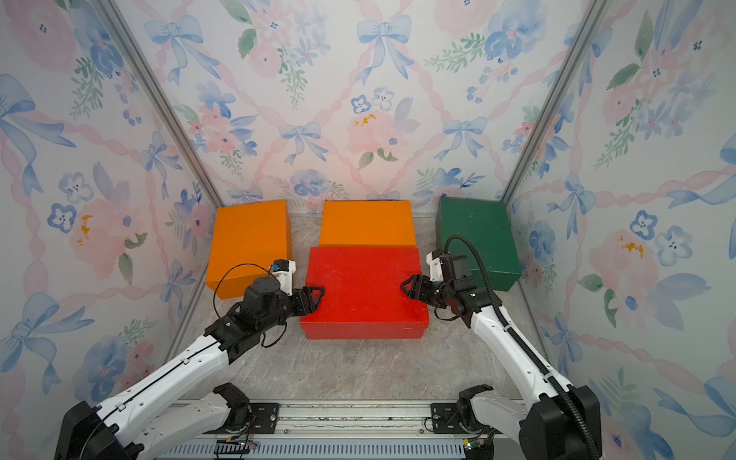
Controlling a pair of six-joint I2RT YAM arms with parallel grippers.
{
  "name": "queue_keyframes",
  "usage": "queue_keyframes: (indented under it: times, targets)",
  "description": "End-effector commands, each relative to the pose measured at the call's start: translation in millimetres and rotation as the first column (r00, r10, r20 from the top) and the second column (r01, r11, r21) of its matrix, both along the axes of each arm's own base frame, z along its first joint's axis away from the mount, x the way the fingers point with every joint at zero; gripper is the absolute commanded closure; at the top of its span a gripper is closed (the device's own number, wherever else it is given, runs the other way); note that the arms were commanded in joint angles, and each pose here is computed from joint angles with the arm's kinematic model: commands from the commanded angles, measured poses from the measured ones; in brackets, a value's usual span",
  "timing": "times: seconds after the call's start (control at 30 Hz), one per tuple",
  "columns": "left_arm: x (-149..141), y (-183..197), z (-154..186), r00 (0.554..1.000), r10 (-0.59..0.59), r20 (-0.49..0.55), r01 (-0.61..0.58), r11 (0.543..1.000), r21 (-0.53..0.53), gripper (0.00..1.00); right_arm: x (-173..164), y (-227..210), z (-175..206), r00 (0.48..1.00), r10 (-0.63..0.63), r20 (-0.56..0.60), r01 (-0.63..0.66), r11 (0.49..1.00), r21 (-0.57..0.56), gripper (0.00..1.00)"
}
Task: Stack the shoeboxes
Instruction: Pick up the shoebox from the center of the board.
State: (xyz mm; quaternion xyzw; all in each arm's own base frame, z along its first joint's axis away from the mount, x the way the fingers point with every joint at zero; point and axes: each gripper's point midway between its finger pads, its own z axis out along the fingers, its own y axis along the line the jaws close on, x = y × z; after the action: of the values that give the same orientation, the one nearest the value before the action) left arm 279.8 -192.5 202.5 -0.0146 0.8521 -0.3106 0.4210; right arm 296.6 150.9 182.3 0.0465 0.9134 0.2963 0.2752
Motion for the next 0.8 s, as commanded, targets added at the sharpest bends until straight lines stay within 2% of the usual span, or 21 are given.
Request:
queue_keyframes:
  times: [0.0, 0.77]
  targets:
    - [-16, -48, 70, 0.964, -0.202, 0.171, 0.228, 0.961, -0.153, 0.33, -14, 29, 26, 0.989, 0.146, 0.036, -0.148, 0.985, 0.087, 0.32]
    - [0, -63, 97, 0.952, -0.221, 0.213, 0.254, 0.957, -0.141, 0.33, 2, 29, 61, 0.987, 0.131, 0.089, -0.140, 0.985, 0.100, 0.32]
